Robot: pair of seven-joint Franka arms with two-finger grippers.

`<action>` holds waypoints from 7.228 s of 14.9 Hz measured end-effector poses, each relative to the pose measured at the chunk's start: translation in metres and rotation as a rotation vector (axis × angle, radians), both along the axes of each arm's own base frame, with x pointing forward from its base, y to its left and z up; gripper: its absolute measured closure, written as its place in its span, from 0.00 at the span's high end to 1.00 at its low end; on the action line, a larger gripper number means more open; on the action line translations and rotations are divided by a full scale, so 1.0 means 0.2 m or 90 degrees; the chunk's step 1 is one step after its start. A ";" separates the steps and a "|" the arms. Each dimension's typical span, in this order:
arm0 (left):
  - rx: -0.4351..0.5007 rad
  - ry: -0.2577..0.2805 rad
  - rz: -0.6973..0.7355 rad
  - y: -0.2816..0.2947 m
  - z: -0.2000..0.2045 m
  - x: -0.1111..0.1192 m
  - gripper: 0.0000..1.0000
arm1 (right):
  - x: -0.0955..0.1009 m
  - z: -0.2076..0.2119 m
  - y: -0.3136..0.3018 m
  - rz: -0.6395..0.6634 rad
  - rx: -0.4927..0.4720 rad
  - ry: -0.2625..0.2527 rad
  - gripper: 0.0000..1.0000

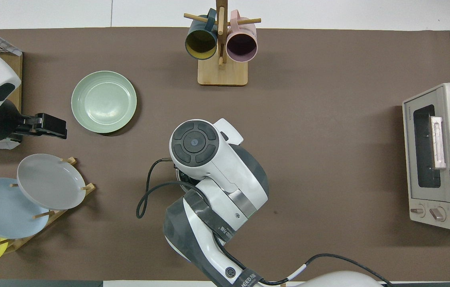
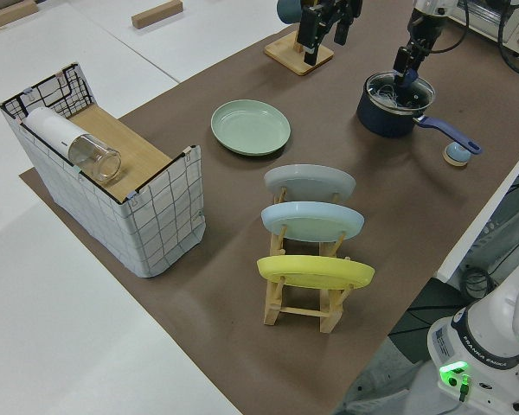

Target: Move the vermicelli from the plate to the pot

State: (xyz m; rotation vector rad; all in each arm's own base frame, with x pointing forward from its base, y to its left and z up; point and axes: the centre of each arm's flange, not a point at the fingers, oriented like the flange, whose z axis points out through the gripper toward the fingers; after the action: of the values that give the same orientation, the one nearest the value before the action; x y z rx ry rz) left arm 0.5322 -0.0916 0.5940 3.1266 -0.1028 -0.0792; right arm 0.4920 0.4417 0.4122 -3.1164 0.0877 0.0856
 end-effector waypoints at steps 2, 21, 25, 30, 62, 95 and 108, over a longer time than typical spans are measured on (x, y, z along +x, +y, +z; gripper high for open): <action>0.000 0.000 -0.001 0.00 0.00 0.00 1.00 | 0.00 -0.02 -0.01 0.000 -0.001 -0.001 0.67; -0.001 -0.002 0.011 0.05 0.01 0.00 1.00 | -0.05 -0.02 0.03 0.006 -0.020 -0.056 0.67; -0.001 -0.002 0.011 0.05 0.01 0.00 1.00 | -0.07 -0.03 0.01 0.003 -0.011 -0.065 0.67; -0.001 -0.002 0.011 0.05 0.01 0.00 1.00 | -0.06 -0.05 0.01 0.001 -0.001 -0.076 0.78; -0.001 -0.002 0.011 0.05 0.01 0.00 1.00 | 0.02 1.19 -2.04 0.082 -0.040 0.021 1.00; -0.001 -0.002 0.011 0.05 0.01 0.00 1.00 | 0.11 1.01 -2.20 0.075 -0.035 0.069 1.00; -0.001 -0.002 0.012 0.05 0.01 0.00 1.00 | 0.19 1.05 -2.28 0.056 -0.033 0.078 1.00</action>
State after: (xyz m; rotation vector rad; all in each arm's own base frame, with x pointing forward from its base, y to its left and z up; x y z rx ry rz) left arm 0.5330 -0.0821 0.5958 3.1259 -0.0745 -0.0732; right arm 0.5300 -0.0139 0.6216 -3.1640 -0.0459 0.2796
